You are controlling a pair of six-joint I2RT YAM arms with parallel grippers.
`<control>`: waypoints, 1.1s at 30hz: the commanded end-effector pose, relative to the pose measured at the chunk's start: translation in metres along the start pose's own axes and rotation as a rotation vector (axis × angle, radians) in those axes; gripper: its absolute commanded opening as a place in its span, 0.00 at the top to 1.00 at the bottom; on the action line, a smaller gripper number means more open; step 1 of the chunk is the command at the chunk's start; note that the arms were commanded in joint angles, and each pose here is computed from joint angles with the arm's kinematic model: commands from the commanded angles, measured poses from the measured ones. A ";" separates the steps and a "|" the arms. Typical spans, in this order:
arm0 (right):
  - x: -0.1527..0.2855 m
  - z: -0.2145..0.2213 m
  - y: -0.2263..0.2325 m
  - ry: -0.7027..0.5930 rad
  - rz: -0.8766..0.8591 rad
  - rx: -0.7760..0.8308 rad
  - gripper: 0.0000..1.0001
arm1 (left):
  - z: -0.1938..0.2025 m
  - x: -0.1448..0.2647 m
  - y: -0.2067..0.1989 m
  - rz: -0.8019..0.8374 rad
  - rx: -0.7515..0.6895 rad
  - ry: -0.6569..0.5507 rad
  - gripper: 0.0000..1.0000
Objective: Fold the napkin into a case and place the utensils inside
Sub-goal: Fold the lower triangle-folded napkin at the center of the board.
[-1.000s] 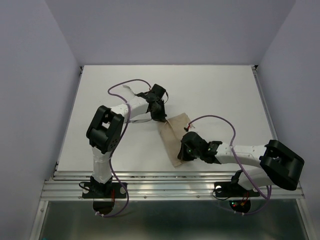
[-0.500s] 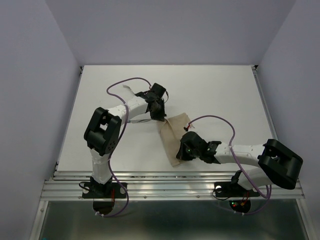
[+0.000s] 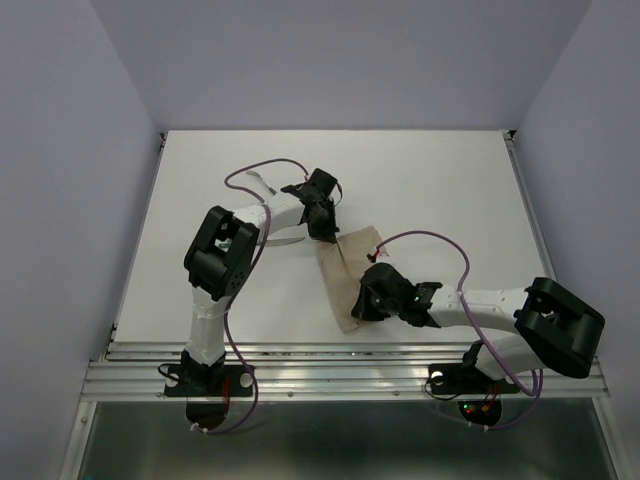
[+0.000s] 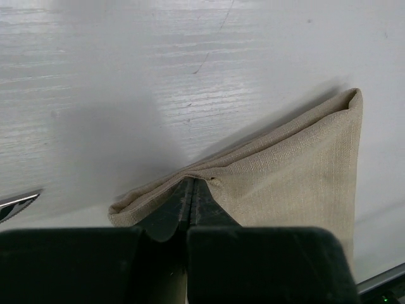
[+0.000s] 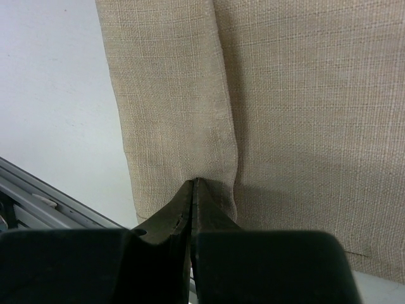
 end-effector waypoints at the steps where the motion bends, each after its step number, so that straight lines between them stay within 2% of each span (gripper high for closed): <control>1: -0.001 0.027 -0.052 0.091 0.172 0.035 0.99 | -0.006 -0.005 -0.010 0.034 0.006 -0.016 1.00; 4: 0.004 0.020 -0.047 0.065 0.170 0.035 0.98 | 0.003 -0.009 -0.006 0.030 0.007 0.001 1.00; 8: 0.017 -0.006 -0.029 -0.031 0.145 0.052 0.82 | 0.013 -0.011 -0.001 0.029 0.003 0.016 1.00; 19: 0.028 -0.047 0.046 -0.098 0.015 0.116 0.81 | 0.020 -0.010 0.000 0.034 -0.012 0.025 1.00; 27: -0.012 -0.087 0.068 -0.149 -0.014 0.093 0.82 | 0.026 -0.009 0.003 0.026 -0.011 0.034 1.00; 33: -0.043 -0.091 0.062 -0.121 0.011 0.090 0.83 | 0.026 -0.008 0.004 0.028 -0.019 0.033 1.00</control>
Point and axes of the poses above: each gripper's point midway between its finger pads, its own x axis back along the fingers, its own y axis along the line the jaws close on, z = x × y, the point moved 1 cm from there along x, back along the fingers, and after that the axes turned 12 degrees about -x, right-handed, at the moved point
